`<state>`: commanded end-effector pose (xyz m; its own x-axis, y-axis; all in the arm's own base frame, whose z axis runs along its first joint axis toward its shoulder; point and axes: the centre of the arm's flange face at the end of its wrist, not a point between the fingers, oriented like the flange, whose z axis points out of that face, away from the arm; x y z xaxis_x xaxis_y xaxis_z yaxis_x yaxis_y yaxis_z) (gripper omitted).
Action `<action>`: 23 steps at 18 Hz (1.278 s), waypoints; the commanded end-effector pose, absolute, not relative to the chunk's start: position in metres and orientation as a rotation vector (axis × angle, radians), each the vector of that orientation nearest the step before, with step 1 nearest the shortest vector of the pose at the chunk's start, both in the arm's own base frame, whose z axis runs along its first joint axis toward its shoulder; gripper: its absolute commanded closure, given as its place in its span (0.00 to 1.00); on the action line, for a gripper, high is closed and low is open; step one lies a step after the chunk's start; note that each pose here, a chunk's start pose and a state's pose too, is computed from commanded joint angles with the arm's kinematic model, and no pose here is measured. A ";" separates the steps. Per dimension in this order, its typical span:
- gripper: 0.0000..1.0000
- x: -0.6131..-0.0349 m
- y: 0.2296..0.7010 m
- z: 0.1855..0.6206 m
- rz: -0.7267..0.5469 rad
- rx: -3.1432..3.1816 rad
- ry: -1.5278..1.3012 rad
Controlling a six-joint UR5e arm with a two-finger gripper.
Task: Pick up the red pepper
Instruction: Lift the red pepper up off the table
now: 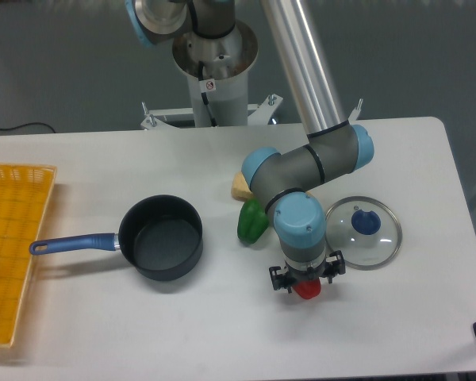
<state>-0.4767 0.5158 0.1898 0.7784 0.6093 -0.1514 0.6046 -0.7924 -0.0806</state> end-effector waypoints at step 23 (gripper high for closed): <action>0.95 -0.468 0.490 0.325 0.261 -3.050 -0.019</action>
